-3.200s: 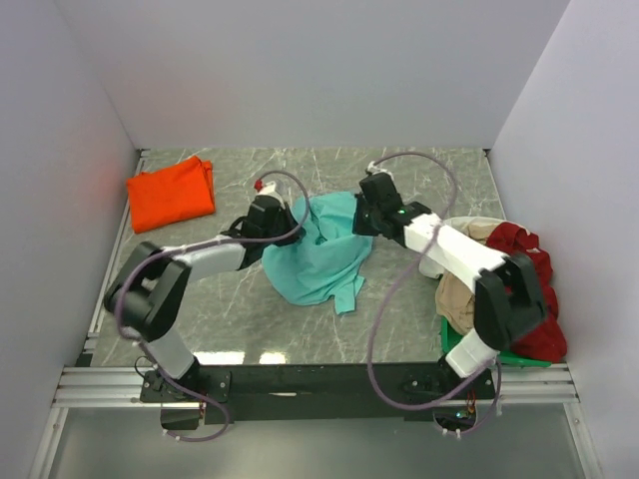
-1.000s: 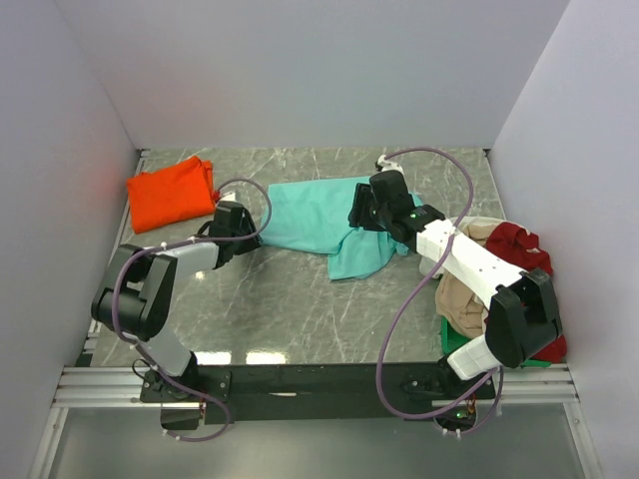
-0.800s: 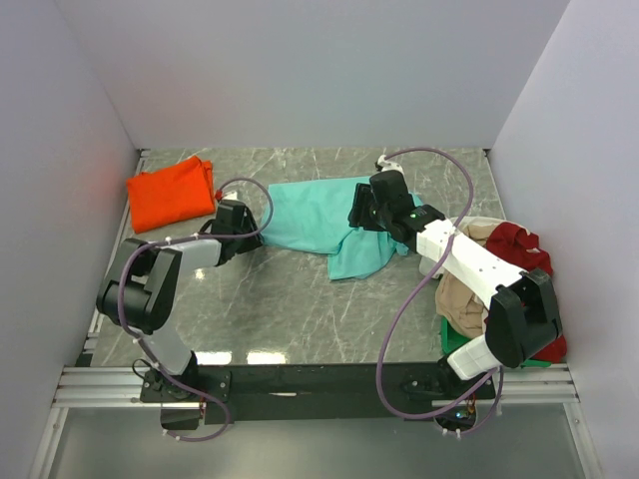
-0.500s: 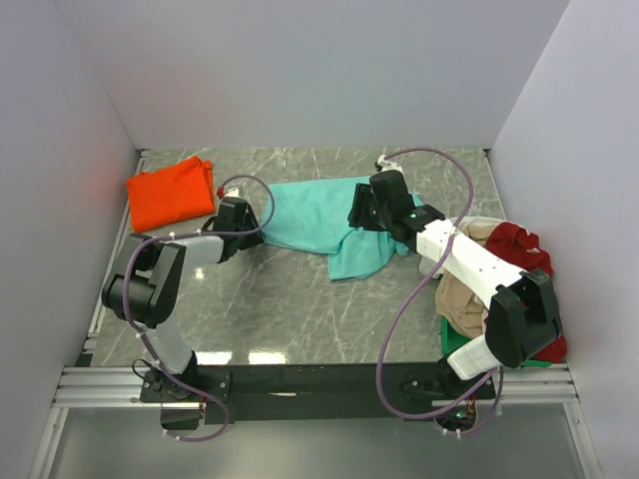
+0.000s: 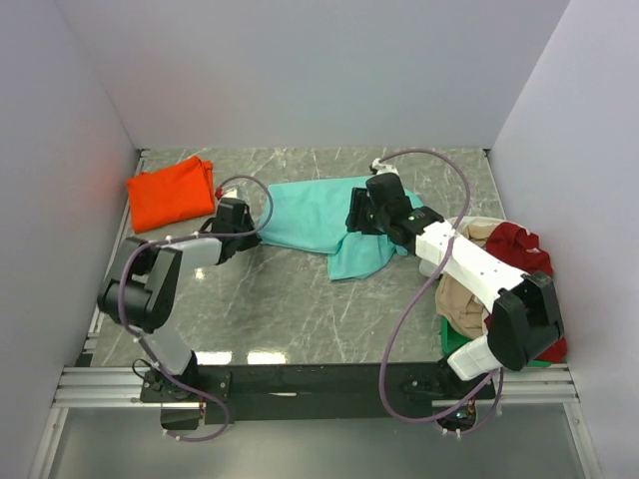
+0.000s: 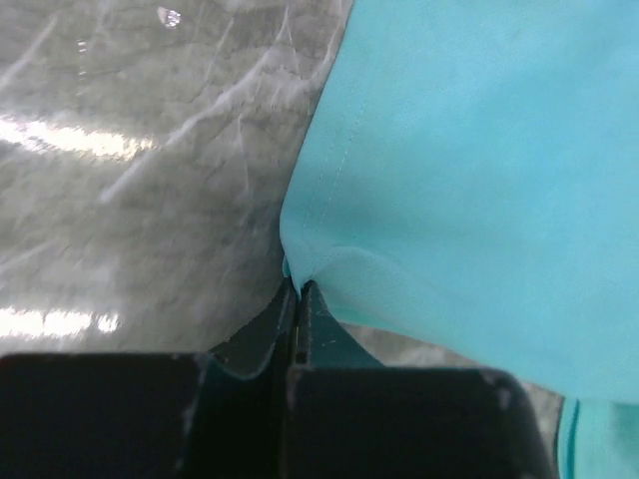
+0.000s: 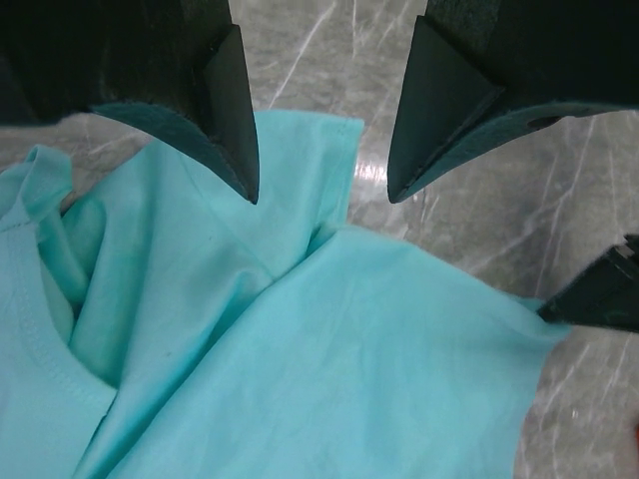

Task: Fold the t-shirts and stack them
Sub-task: Flatten the tshirt out

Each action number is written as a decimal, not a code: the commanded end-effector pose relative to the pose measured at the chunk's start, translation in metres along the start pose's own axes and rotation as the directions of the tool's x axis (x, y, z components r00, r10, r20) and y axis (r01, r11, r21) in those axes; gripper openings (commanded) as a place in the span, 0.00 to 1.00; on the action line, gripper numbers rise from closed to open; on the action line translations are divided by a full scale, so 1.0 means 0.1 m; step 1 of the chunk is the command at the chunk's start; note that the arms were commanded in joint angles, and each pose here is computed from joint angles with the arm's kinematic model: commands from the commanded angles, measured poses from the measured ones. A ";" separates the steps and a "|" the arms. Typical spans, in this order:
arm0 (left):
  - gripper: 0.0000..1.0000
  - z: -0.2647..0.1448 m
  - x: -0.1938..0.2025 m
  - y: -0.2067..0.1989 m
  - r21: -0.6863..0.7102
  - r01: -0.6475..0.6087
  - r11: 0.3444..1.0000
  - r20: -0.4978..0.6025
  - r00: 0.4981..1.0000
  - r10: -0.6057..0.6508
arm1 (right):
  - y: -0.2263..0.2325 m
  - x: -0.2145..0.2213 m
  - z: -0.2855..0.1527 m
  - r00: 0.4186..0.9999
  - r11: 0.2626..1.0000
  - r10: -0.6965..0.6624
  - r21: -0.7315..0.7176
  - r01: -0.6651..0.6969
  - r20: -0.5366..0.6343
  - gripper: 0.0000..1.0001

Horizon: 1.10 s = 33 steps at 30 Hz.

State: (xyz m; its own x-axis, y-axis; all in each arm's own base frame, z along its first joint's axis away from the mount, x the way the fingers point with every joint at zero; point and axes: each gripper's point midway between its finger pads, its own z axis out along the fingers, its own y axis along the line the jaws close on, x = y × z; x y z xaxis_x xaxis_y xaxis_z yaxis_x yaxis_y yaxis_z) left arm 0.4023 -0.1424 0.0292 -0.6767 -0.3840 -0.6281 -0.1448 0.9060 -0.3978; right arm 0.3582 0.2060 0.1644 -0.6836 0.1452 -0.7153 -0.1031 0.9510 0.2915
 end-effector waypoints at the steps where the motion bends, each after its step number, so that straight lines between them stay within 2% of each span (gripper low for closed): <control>1: 0.01 -0.30 -0.32 -0.08 0.019 0.009 1.000 0.108 0.994 -0.011 | 0.20 0.03 -0.28 0.998 0.996 -0.066 -0.052 0.066 0.007 0.61; 9: 0.01 -0.92 -0.70 0.03 0.017 0.039 0.999 0.277 0.960 -0.042 | 0.29 0.77 -0.41 0.982 0.990 -0.133 -0.067 0.124 -0.132 0.59; 12: 0.01 -1.04 -0.77 0.13 0.009 0.052 0.999 0.307 0.950 -0.052 | 0.28 1.04 -0.39 0.974 0.990 -0.138 -0.067 0.128 -0.178 0.59; 23: 0.01 -1.07 -0.78 0.29 0.009 0.067 0.998 0.306 0.950 -0.066 | 0.26 1.56 -0.18 0.947 0.992 -0.122 -0.035 0.117 -0.296 0.58; 26: 0.01 -1.04 -0.77 0.30 0.010 0.070 0.998 0.298 0.952 -0.069 | 0.35 1.67 -0.13 0.939 0.993 -0.115 -0.073 0.097 -0.325 0.56; 33: 0.00 -1.02 -0.76 0.34 0.005 0.068 0.998 0.291 0.954 -0.067 | 0.35 1.88 0.03 0.919 0.993 -0.114 -0.055 0.100 -0.378 0.49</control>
State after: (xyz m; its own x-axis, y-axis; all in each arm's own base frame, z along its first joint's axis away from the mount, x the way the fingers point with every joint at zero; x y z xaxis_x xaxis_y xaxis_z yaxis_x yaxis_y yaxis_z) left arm 0.3730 -0.0658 0.1290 -0.4338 -0.4911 -0.7554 -0.2067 0.8703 -0.4470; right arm 0.2271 0.2578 0.0443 -0.8860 -0.0935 -0.4541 -0.2170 0.9492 0.2280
